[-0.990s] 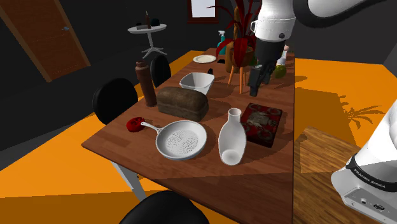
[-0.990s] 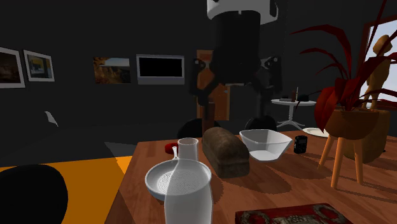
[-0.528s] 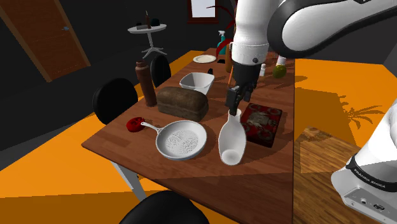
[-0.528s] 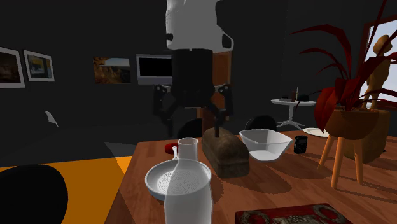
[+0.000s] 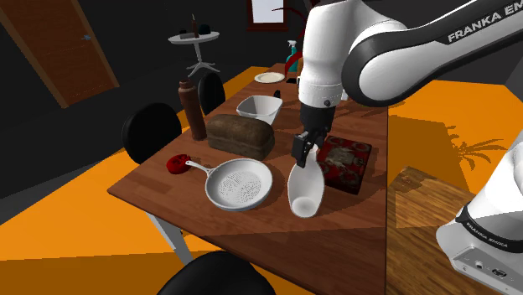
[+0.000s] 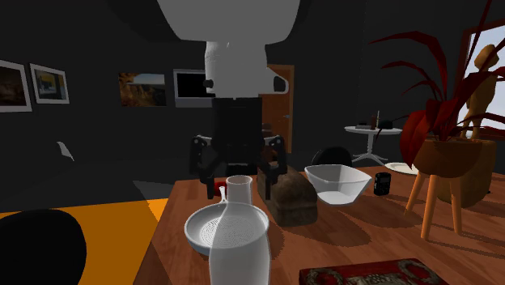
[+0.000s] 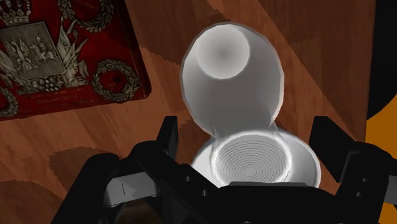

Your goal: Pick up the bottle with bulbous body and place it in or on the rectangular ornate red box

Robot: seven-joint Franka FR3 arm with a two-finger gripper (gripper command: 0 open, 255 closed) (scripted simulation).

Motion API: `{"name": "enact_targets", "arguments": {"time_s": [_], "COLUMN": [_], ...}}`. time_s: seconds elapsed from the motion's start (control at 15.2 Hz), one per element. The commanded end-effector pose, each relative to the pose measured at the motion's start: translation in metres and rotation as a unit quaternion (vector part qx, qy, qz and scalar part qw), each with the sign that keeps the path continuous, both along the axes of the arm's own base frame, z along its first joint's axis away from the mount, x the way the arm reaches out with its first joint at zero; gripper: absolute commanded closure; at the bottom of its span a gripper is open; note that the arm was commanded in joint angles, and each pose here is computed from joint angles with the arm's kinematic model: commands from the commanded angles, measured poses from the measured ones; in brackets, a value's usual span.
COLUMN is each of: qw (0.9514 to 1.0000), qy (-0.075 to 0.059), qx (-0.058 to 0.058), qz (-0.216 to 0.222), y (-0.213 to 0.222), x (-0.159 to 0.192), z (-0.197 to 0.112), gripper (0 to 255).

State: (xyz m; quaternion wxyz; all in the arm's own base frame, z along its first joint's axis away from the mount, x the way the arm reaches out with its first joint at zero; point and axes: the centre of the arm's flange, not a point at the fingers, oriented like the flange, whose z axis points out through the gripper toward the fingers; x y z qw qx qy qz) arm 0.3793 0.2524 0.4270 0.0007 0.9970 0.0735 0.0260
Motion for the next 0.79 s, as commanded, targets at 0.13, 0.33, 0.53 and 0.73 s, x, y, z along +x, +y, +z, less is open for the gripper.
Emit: {"name": "enact_targets", "arguments": {"time_s": [0.13,0.33,0.53,0.73], "qw": [1.0,1.0,1.0,1.0], "qy": [0.0,0.0,0.0,0.0], "qx": [0.0,0.0,0.0,0.0], "qz": [0.0,0.0,0.0,0.0], "y": [-0.0003,-0.0003,-0.0003,-0.0003], "x": [0.0002,0.0002,0.0002,0.0002], "z": [-0.0038,-0.0038,-0.0037,-0.0037], "gripper": [0,0,255,255]}}
